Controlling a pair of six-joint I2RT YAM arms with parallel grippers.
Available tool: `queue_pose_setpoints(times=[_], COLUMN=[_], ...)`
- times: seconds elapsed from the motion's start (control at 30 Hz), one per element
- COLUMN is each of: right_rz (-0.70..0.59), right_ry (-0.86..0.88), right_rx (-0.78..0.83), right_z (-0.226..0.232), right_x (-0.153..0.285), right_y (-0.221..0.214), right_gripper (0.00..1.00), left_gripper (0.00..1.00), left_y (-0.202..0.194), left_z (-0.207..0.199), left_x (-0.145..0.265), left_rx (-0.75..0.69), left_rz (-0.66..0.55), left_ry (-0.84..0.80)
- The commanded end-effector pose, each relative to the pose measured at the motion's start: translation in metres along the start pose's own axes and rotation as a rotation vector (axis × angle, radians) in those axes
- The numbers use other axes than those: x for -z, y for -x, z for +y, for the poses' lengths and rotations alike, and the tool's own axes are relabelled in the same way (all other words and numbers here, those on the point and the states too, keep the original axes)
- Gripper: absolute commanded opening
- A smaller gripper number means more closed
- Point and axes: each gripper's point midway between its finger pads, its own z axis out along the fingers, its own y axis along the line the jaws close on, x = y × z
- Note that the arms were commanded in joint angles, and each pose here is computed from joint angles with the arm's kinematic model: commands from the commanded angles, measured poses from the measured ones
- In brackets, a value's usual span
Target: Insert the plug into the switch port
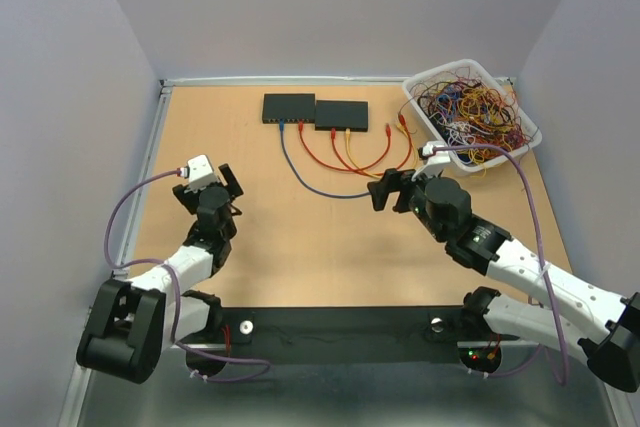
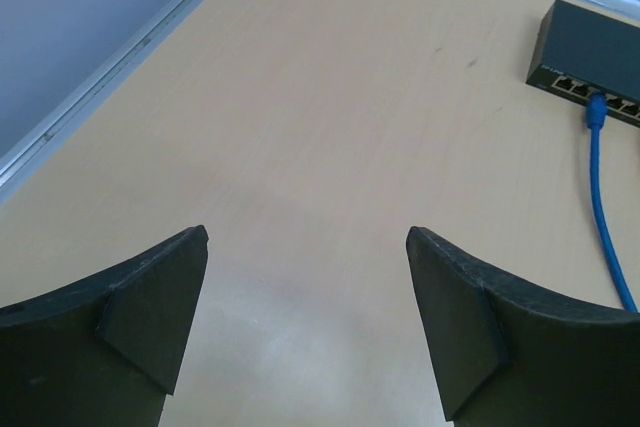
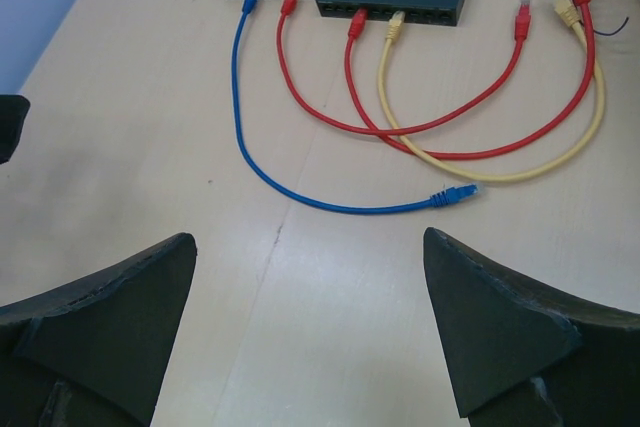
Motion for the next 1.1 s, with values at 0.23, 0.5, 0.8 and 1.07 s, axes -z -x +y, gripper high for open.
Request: queue_pose_setpoints(times=[0.23, 0.5, 0.8, 1.07], right_rz=[-0.036, -0.016, 0.006, 0.029], right_ry=[0.038, 0.07, 0.095, 0.107], right_rx=[-0.038, -0.034, -0.033, -0.021], right_z=[0.006, 0.01, 0.01, 0.009], right_x=[0.001, 0.003, 0.007, 0.007], right_y=[0.003, -0.003, -0.015, -0.025], right_gripper=[1.0, 1.0, 1.0, 1.0], left_gripper=[0.95, 0.99, 0.99, 0.99], left_y=[0.063, 0.055, 0.047, 0.053], left_z=[0.013, -0.004, -0.024, -0.017], left_x=[-0.002, -0.025, -0.048, -0.047], left_rx=[0.083, -0.077, -0.096, -0.071], left_rz=[-0.336, -0.358, -0.303, -0.328], left_ry=[0.049, -0.004, -0.234, -0.205])
